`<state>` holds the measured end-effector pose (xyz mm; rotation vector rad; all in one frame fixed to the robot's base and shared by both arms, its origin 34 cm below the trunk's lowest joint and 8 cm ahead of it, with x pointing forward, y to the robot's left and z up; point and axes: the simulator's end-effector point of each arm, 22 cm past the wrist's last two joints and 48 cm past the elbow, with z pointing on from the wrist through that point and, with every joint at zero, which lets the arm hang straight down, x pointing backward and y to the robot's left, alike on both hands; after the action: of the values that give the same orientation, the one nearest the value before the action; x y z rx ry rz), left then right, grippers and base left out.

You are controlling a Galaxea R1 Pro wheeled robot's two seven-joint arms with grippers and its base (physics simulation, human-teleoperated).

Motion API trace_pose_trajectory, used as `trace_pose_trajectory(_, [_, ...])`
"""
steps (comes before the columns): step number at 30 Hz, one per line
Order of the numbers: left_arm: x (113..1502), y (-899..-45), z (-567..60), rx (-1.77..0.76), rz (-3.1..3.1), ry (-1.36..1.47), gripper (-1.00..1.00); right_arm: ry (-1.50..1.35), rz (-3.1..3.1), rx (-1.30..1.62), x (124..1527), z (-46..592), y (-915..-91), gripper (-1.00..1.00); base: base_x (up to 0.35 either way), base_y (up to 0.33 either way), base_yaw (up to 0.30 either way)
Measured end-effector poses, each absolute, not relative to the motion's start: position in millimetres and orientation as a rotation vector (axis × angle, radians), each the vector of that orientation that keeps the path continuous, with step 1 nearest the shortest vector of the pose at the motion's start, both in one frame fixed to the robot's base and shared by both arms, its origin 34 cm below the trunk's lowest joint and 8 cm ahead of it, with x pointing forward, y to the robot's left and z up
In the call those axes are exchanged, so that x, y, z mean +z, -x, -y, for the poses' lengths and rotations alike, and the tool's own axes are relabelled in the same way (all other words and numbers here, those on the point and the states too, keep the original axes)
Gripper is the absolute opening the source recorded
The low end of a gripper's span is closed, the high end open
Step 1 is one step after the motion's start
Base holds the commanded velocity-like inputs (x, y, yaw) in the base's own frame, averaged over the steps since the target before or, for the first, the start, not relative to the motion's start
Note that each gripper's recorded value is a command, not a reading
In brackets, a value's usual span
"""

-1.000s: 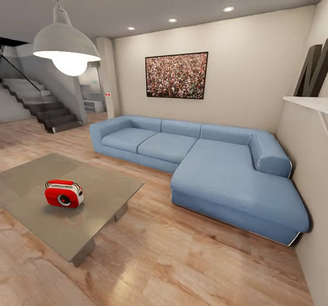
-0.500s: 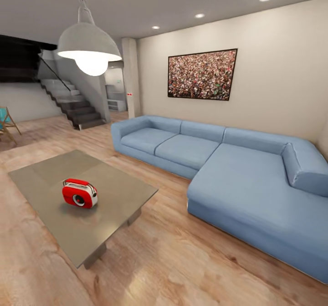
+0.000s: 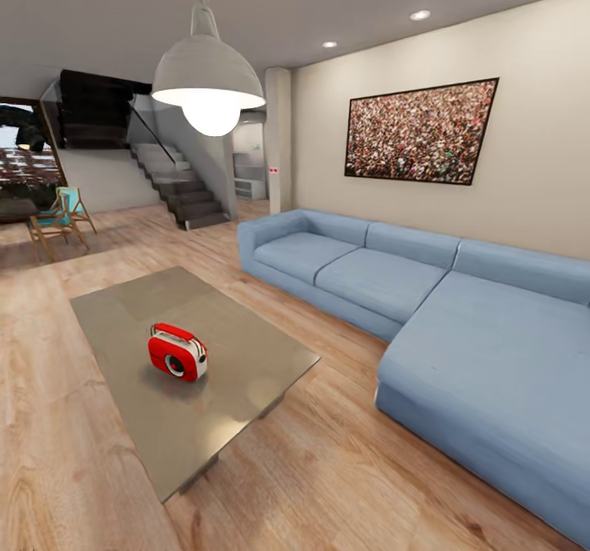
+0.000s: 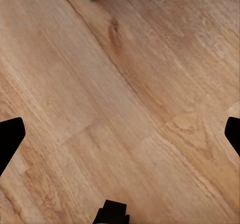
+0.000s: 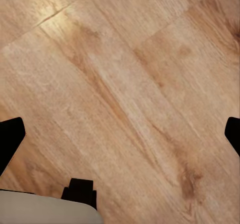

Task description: Turn on the radio receiver that's on the table in the living room.

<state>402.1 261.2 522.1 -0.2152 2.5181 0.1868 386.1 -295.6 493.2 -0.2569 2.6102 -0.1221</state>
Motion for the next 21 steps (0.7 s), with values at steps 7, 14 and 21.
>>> trace_pose_trajectory(7, [522.4, -402.4, -261.2, 0.187, -2.516, 0.215, 1.00, 0.257, -2.610, -0.122, 493.3, 295.6, -386.1, 1.00, 0.028, 0.005, 0.298])
trace_pose_trajectory(14, [522.4, -402.4, -262.2, 0.189, -2.516, 0.215, 1.00, 0.257, -2.610, -0.122, 493.2, 295.6, -386.0, 1.00, 0.169, 0.000, 0.298])
trace_pose_trajectory(21, [522.3, -402.2, -262.4, 0.190, -2.517, 0.215, 1.00, 0.257, -2.610, -0.122, 493.2, 295.6, -386.1, 1.00, 0.323, 0.000, 0.298])
